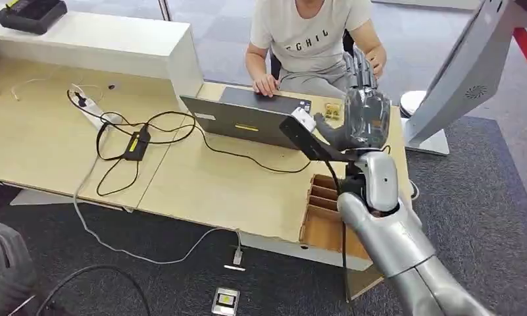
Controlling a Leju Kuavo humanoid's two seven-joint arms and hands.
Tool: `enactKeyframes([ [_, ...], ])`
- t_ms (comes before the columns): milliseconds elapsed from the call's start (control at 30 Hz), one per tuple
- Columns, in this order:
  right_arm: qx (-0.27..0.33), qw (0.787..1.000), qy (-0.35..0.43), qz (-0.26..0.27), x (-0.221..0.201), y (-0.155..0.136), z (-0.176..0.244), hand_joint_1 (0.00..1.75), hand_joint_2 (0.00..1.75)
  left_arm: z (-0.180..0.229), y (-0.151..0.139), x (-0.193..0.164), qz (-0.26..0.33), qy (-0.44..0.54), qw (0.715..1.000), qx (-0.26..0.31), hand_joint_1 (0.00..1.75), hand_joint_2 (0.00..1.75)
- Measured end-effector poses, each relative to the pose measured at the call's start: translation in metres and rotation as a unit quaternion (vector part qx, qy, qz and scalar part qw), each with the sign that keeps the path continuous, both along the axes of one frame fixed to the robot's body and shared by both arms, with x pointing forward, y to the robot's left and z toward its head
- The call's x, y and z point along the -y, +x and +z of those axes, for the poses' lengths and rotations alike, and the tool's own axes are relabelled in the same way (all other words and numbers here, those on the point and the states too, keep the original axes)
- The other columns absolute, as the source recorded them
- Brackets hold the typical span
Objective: Pass the card to the sensor for recognition and then transmit it.
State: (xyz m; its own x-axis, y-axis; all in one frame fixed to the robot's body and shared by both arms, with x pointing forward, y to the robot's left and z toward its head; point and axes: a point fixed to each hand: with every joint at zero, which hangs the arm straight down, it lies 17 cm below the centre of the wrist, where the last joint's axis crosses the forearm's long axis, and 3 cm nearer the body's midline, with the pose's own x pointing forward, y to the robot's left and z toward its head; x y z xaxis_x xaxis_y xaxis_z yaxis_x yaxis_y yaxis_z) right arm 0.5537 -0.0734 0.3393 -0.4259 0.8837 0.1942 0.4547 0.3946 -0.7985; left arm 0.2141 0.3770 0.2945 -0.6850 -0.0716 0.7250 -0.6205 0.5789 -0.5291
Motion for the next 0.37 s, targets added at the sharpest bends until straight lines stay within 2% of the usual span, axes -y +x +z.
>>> enactKeyframes([
  [133, -0.015, 0.998, 0.050, 0.023, 0.017, -0.028, -0.020, 0.00, 1.75, 0.006, -0.001, -0.001, 0.008, 0.024, 1.000, 0.000, 0.00, 1.75],
  [367, -0.044, 0.990, 0.119, 0.065, 0.029, -0.077, -0.053, 0.00, 1.75, 0.018, -0.014, -0.010, 0.054, 0.087, 0.995, -0.019, 0.00, 1.75],
])
